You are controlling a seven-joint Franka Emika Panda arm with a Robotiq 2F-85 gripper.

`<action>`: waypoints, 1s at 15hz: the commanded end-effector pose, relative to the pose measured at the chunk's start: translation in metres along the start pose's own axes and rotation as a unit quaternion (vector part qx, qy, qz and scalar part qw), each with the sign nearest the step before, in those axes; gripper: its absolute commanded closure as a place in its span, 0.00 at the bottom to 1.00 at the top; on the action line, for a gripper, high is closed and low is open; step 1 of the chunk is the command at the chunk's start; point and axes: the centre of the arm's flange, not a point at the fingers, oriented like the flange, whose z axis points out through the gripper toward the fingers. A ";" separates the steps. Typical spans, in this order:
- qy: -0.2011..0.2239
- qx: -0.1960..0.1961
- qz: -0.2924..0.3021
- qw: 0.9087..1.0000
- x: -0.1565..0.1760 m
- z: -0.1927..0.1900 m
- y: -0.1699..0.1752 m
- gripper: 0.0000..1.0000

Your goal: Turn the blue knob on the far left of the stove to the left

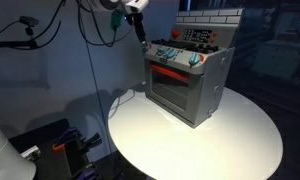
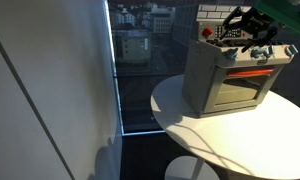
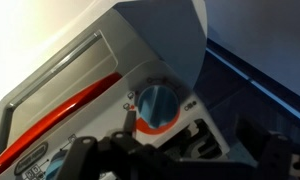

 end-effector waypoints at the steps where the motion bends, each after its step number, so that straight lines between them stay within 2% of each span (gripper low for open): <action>1: 0.003 0.015 0.022 1.000 -0.002 0.002 -0.002 0.00; 6: 0.004 0.025 0.034 0.999 -0.002 0.006 -0.002 0.00; 8: 0.006 0.028 0.035 0.999 -0.002 0.006 -0.002 0.11; 9: 0.007 0.029 0.035 0.999 -0.002 0.006 -0.001 0.21; 10: 0.007 0.030 0.036 0.999 -0.002 0.006 -0.001 0.18; 11: 0.006 0.030 0.037 0.999 -0.002 0.006 0.000 0.25; 12: 0.007 0.030 0.038 0.999 -0.002 0.006 0.001 0.23; 15: 0.006 0.030 0.040 0.999 -0.002 0.005 0.003 0.28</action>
